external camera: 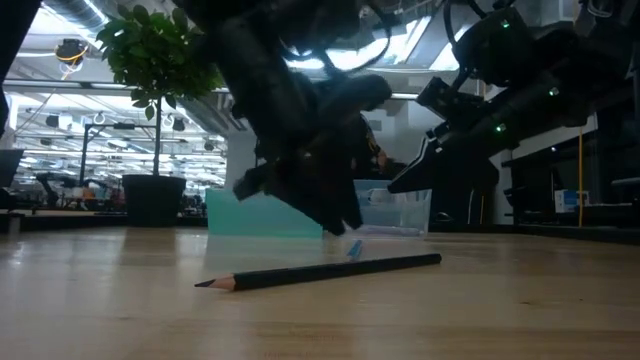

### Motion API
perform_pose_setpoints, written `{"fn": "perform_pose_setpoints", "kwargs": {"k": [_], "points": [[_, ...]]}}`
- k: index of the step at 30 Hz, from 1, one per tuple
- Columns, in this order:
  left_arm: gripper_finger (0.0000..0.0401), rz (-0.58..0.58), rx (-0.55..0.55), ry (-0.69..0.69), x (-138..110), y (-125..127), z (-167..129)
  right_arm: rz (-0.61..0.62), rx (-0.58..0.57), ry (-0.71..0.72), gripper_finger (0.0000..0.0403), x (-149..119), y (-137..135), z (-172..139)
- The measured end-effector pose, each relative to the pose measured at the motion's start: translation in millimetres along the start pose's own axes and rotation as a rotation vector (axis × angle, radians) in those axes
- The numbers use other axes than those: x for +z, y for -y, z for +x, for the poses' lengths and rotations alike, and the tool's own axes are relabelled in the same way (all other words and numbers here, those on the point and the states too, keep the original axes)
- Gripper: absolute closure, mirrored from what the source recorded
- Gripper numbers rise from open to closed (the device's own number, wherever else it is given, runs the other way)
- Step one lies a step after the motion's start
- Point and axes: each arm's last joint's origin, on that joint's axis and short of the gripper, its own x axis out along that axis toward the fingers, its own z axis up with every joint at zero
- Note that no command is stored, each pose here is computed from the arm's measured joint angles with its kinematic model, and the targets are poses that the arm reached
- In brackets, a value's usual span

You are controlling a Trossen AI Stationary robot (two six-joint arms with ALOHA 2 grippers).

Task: Sort pens & pencils
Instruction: Put the blue pencil into the blue bin

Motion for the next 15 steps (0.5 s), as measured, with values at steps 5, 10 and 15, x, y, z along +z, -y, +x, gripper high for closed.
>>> {"fn": "perform_pose_setpoints", "kwargs": {"k": [5,10,15], "points": [[0.0314,0.053,-0.061,-0.019,13.5,14.4,3.8,-0.026,-0.003,0.019,0.0354,5.2,2.8,-5.1],[0.0314,0.098,0.008,-0.002,28.5,20.2,-5.3,-0.052,-0.004,0.024,0.0354,9.5,6.1,-11.6],[0.0314,0.096,0.069,-0.011,36.3,22.7,-13.0,-0.075,-0.003,0.012,0.0354,11.0,8.4,-16.6]]}}
